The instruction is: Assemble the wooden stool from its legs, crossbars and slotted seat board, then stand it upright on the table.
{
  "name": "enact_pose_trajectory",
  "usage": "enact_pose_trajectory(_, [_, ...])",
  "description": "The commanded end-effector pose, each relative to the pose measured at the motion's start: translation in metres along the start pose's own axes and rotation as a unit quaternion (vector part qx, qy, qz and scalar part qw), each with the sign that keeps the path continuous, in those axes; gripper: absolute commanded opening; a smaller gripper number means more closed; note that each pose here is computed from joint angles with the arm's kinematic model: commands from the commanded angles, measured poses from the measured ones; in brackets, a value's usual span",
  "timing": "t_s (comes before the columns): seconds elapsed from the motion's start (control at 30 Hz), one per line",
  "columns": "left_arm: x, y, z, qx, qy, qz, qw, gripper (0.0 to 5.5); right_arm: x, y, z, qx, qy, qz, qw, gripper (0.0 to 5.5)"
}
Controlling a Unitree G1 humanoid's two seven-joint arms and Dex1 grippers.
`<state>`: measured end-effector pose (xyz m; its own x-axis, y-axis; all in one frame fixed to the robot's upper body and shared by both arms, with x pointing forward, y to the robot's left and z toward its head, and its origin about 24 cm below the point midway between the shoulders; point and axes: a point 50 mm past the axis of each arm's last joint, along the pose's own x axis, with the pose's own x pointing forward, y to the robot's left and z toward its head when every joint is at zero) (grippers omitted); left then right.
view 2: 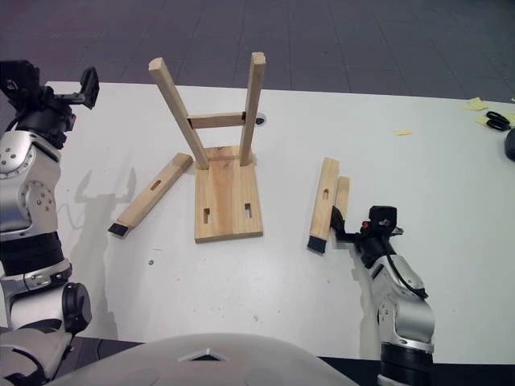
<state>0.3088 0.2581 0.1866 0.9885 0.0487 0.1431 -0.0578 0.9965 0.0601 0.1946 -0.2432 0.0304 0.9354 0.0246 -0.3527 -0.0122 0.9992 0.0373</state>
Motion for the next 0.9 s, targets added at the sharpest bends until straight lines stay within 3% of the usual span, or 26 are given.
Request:
enact_pose_trajectory(0.03, [0.001,-0.002,0.0,0.007,0.002,-0.003,1.0,5.38,0.0,0.007,-0.013,-0.006,0.063,-0.009,0.998,5.4])
enact_pose_trajectory(0.2, [0.001,-0.003,-0.003,0.016,0.007,-0.006,1.0,5.4,-0.001,0.01,-0.015,0.021,0.116,-0.048,0.992,4.75])
enact_pose_trajectory(0.33, [-0.001,-0.005,-0.005,0.02,0.01,-0.008,1.0,5.4,-0.001,0.013,-0.011,-0.026,0.12,-0.05,0.991,4.16])
enact_pose_trajectory(0.9, [0.001,-0.008,-0.004,0.032,0.011,-0.014,0.999,5.4,0.002,0.019,-0.015,-0.02,0.132,-0.071,0.988,1.63])
